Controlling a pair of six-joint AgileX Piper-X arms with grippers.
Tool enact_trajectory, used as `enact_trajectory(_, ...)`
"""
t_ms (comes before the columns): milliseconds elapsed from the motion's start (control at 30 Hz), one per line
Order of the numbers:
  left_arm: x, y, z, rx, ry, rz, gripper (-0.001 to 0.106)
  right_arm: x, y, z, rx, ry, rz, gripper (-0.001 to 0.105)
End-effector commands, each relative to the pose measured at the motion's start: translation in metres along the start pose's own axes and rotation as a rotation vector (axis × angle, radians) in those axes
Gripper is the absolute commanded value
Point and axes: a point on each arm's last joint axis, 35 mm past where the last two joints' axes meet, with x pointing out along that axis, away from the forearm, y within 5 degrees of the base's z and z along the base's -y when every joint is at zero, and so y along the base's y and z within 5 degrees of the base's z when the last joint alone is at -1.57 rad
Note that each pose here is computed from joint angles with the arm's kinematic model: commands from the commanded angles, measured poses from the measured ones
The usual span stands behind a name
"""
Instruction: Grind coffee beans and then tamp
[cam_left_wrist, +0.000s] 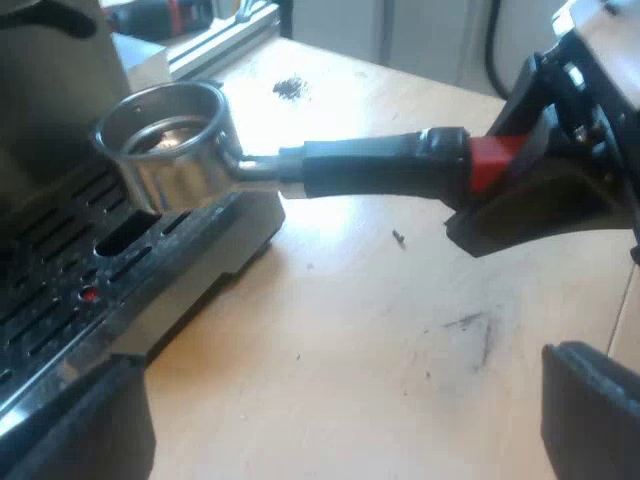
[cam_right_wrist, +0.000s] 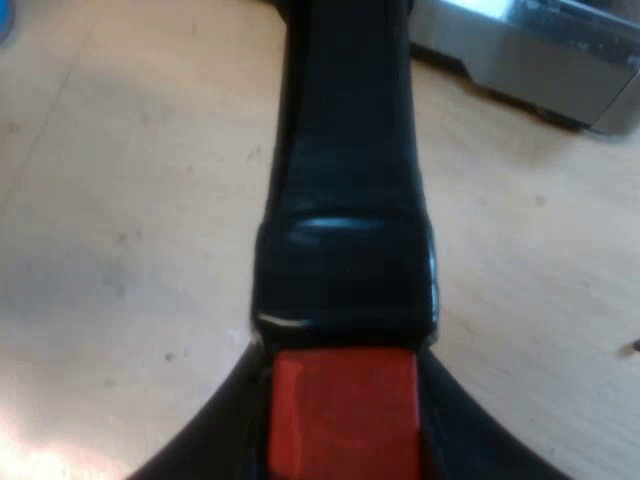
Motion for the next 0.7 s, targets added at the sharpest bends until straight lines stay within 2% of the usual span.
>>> enact_trajectory(33, -0.008, -0.003, -0.001, -0.004, 0.007, 0.011, 0.08, -0.006, 0.0, -0.001, -0.07, -0.055, -0.023, 0.0)
enact_trajectory(167, -0.01, -0.002, -0.007, -0.027, 0.061, 0.037, 0.08, 0.0, 0.004, -0.014, -0.112, -0.066, 0.025, 0.0)
enact_trajectory(267, -0.01, -0.002, -0.006, -0.024, 0.052, 0.061, 0.081, 0.013, 0.007, -0.026, -0.116, -0.071, 0.058, 0.0)
enact_trajectory(467, -0.009, -0.001, -0.007, -0.03, 0.061, 0.064, 0.083, 0.037, 0.012, -0.05, -0.09, -0.096, 0.117, 0.0)
enact_trajectory(700, 0.007, 0.005, -0.007, -0.066, 0.156, 0.067, 0.083, 0.05, 0.012, -0.067, -0.09, -0.097, 0.117, 0.0)
